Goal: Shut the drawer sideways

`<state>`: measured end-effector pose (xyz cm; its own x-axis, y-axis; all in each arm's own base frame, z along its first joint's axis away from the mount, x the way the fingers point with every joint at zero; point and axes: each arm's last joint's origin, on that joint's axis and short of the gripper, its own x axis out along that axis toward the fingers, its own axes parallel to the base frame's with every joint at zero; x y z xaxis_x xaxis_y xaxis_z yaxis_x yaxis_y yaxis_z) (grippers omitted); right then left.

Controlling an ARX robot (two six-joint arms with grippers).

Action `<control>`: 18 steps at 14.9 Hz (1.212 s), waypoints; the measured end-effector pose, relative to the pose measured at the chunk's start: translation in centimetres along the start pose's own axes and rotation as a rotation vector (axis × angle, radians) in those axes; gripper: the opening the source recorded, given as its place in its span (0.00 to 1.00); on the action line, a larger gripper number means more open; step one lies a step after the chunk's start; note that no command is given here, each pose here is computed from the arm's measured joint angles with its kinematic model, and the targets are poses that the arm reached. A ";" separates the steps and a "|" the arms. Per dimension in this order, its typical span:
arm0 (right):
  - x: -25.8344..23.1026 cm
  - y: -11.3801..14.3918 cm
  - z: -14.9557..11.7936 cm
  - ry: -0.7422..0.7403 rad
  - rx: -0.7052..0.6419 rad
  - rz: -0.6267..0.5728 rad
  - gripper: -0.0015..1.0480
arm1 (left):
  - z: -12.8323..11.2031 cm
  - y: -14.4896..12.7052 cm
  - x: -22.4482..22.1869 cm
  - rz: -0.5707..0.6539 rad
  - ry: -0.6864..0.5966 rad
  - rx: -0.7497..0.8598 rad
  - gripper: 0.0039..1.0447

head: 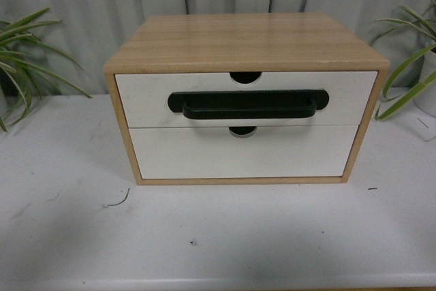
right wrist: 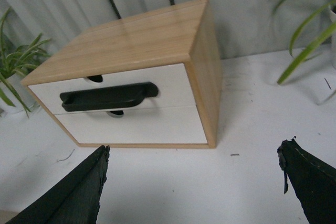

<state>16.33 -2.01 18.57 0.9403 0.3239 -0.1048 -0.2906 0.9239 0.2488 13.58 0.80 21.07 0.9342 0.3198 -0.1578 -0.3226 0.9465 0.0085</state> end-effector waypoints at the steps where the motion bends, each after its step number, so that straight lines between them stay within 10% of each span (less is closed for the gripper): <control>1: -0.7 -0.7 -0.2 0.005 0.032 -0.027 0.94 | -0.8 1.2 -0.9 -0.044 -0.064 -0.048 0.90; 5: -2.7 0.4 0.5 -0.150 -0.190 -0.316 0.57 | -3.1 1.7 -3.0 -0.347 -0.158 0.003 0.43; 9: -3.1 1.6 -1.2 -0.136 -0.224 -0.314 0.10 | -3.9 0.3 -3.4 -0.363 -0.156 0.008 0.02; 18: -4.1 3.0 -2.8 -0.159 -0.236 -0.316 0.02 | -5.0 0.4 -3.1 -0.329 -0.156 0.007 0.01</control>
<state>11.16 0.00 17.06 0.9999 -0.0008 0.0135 0.0008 1.0000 -0.0009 9.75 0.00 16.66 1.0000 0.0008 -0.0006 -0.0008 0.9999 -0.0105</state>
